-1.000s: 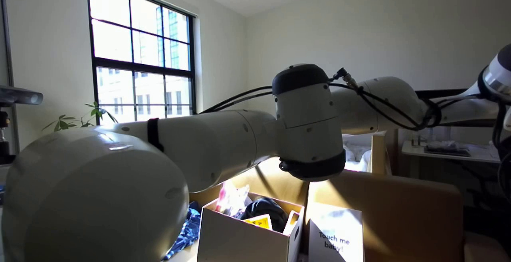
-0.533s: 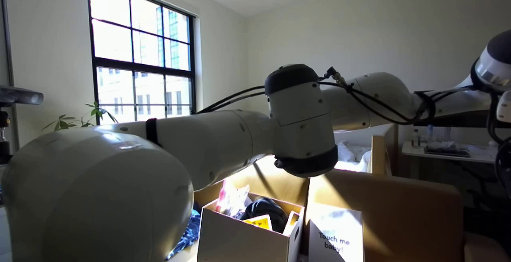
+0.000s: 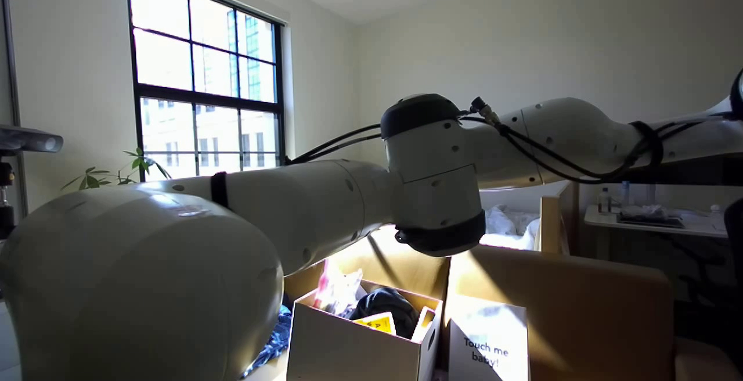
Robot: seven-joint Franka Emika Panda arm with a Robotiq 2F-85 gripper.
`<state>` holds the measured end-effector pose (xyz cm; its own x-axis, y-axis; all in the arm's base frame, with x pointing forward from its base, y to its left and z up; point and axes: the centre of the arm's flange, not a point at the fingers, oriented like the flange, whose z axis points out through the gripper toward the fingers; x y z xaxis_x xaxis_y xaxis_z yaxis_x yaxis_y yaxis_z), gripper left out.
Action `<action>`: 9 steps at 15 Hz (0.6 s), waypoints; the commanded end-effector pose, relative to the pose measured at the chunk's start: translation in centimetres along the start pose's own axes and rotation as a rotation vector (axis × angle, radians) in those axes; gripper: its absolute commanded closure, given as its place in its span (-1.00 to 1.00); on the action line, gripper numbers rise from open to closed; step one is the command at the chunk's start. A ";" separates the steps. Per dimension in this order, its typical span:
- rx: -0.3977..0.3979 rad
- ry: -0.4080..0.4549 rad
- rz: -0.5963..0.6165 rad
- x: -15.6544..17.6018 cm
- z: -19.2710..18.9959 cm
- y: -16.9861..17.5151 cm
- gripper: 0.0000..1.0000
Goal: Remove the water bottle from the box and put it on the armrest
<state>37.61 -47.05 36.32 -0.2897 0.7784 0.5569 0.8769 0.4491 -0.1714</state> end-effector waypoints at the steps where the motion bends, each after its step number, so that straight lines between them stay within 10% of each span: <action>1: -0.132 -0.102 0.087 -1.7 1.2 0.3 0.80; 7: -0.153 -0.297 0.209 -2.7 2.3 -0.5 0.80; 8: -0.114 -0.215 0.130 1.4 3.5 -7.6 0.80; 9: -0.117 -0.220 0.137 1.5 3.7 -7.9 0.30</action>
<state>28.83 -47.74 35.49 -0.2304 0.9105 0.3435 0.9482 0.2893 -0.1308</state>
